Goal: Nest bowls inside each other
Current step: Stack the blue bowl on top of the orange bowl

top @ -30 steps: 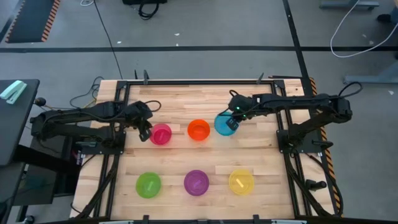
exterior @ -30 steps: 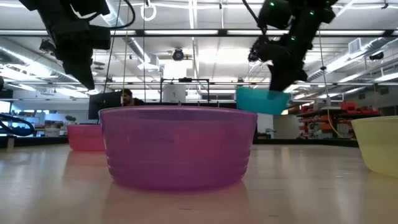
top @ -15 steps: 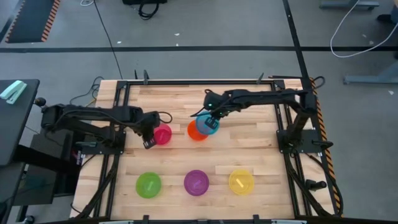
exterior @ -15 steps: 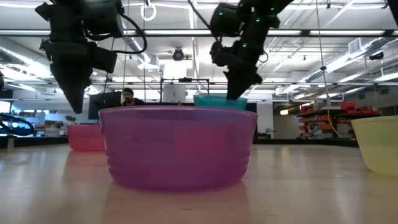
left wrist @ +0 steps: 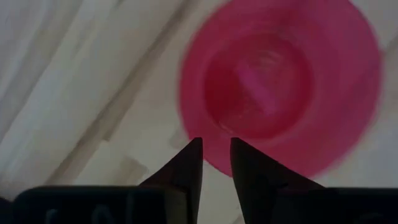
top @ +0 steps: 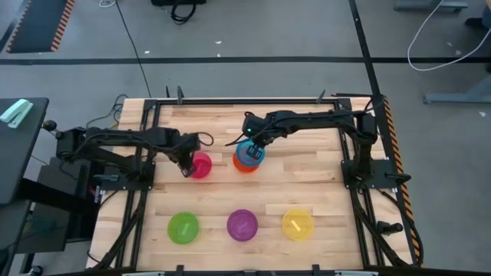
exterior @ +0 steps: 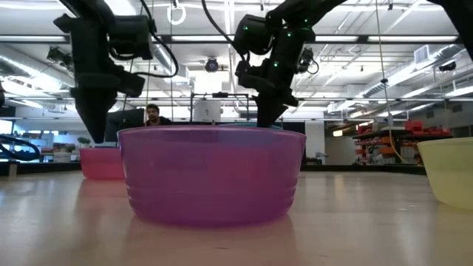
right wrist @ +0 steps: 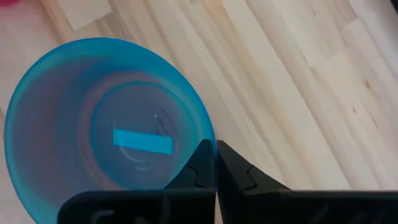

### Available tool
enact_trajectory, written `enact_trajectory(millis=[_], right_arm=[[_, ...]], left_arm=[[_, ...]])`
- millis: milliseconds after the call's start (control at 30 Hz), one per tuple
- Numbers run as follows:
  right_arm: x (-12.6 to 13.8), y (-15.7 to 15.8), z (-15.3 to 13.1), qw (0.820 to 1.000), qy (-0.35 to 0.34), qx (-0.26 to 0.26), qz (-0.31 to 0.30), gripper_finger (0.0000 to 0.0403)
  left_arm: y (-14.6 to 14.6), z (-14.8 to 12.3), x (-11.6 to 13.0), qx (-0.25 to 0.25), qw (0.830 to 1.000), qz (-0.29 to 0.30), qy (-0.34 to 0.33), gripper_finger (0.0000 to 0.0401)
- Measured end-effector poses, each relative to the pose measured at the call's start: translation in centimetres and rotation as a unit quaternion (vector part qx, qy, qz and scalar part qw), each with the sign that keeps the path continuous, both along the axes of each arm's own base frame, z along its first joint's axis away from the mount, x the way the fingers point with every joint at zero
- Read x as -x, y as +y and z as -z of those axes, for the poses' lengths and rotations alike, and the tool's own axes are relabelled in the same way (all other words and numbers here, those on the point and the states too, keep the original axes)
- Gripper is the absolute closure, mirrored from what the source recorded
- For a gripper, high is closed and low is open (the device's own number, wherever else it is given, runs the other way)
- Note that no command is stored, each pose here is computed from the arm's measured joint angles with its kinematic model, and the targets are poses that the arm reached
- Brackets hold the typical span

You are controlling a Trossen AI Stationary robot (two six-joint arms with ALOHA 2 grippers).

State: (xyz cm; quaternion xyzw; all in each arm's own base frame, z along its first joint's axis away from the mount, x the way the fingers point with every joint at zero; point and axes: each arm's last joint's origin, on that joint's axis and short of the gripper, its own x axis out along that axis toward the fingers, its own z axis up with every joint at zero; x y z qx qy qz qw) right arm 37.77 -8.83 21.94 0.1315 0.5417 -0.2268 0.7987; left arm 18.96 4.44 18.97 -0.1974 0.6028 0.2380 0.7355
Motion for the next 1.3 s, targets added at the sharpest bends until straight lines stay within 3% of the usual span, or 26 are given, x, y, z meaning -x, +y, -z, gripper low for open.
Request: enact_trajectory(millis=[267, 433, 667, 867, 1300], right_arm=[[-0.3, 0.3, 0.2, 1.000, -0.004, -0.001, -0.005, 0.0403], [-0.3, 0.9, 0.3, 1.000, 0.000, -0.009, -0.014, 0.0403], [-0.2, 1.1, 0.5, 1.000, 0.006, -0.025, -0.017, 0.0403], [-0.4, 1.1, 1.5, 0.999, 0.026, -0.032, -0.018, 0.0403], [-0.7, 1.1, 2.8, 0.998, 0.045, -0.043, -0.027, 0.0402]], left_arm=[[3.0, 0.6, 0.1, -0.009, 1.000, -0.029, -0.002, 0.0308], [4.1, 0.6, 0.4, 0.011, 0.999, -0.040, -0.015, 0.0309], [4.7, 0.8, 0.1, 0.023, 0.998, -0.044, -0.033, 0.0322], [4.7, 1.7, -0.2, 0.052, 0.998, -0.041, -0.019, 0.0322], [5.3, 3.8, -1.4, 0.062, 0.998, -0.027, 0.001, 0.0321]])
